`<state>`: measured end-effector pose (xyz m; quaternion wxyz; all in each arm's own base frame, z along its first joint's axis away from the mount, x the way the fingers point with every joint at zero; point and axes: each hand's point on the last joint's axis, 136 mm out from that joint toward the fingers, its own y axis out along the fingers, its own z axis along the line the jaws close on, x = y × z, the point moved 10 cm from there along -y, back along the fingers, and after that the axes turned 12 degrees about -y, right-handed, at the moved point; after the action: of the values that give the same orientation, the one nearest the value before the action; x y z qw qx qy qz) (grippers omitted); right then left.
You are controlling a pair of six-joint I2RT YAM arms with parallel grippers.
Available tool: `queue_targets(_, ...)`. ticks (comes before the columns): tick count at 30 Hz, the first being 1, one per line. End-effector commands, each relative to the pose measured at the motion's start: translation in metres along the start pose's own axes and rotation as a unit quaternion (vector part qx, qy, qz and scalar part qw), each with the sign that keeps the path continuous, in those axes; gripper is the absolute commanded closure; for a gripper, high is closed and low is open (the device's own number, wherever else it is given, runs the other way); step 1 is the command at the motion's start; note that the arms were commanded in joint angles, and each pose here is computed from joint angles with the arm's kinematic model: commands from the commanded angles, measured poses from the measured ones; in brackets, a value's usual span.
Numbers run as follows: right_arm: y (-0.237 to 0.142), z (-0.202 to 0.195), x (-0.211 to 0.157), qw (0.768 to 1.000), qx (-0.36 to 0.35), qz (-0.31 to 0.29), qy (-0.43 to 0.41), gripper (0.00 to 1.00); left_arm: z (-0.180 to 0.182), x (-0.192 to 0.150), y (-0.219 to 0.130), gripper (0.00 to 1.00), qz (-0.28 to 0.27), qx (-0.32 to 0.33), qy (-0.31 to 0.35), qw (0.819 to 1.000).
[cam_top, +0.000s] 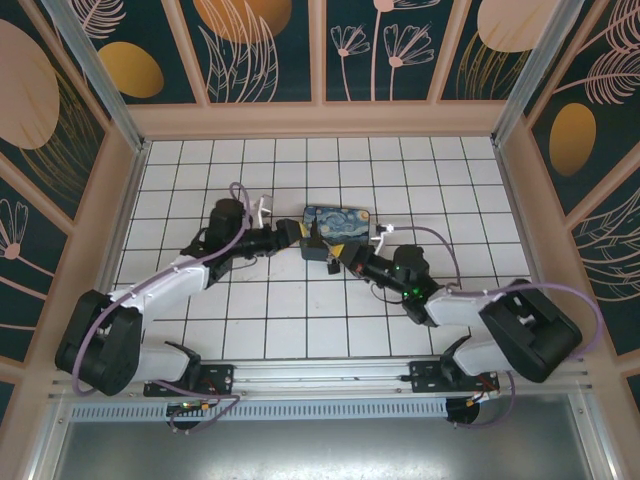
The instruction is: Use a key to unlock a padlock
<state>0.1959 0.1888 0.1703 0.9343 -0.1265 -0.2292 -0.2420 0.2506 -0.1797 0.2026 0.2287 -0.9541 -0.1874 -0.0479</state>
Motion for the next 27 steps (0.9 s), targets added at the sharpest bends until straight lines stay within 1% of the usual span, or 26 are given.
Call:
queue_targets(1,-0.026,-0.007,0.000,0.998,-0.062,-0.012,-0.015,1.00,0.028,-0.036,0.015,0.31,-0.025,0.163,0.045,0.985)
queue_targets(5,-0.061,-0.010,0.002,0.994,-0.104,-0.035,-0.017,1.00,0.033,-0.070,0.028,0.33,-0.057,0.201,0.069,0.976)
queue_targets(7,-0.073,-0.012,-0.001,0.992,-0.123,-0.031,-0.023,1.00,0.031,-0.085,0.044,0.33,-0.054,0.207,0.085,0.973)
queue_targets(8,-0.082,-0.017,0.003,0.989,-0.141,-0.045,-0.021,1.00,0.032,-0.090,0.053,0.33,-0.055,0.212,0.087,0.972)
queue_targets(10,-0.092,-0.022,0.004,0.987,-0.153,-0.052,-0.022,1.00,0.030,-0.095,0.070,0.33,-0.051,0.217,0.093,0.970)
queue_targets(13,-0.101,-0.026,0.008,0.985,-0.160,-0.056,-0.025,1.00,0.029,-0.093,0.090,0.30,-0.065,0.234,0.081,0.967)
queue_targets(16,-0.104,-0.030,0.010,0.983,-0.173,-0.057,-0.030,1.00,0.029,-0.086,0.100,0.30,-0.089,0.260,0.086,0.958)
queue_targets(18,-0.104,-0.030,0.011,0.984,-0.163,-0.058,-0.030,1.00,0.026,-0.083,0.106,0.30,-0.090,0.269,0.098,0.954)
queue_targets(22,-0.102,-0.031,0.011,0.986,-0.157,-0.051,-0.031,1.00,0.032,-0.082,0.124,0.30,-0.078,0.285,0.107,0.949)
queue_targets(27,-0.100,-0.029,0.013,0.987,-0.150,-0.044,-0.036,1.00,0.038,-0.076,0.139,0.33,-0.093,0.331,0.108,0.933)
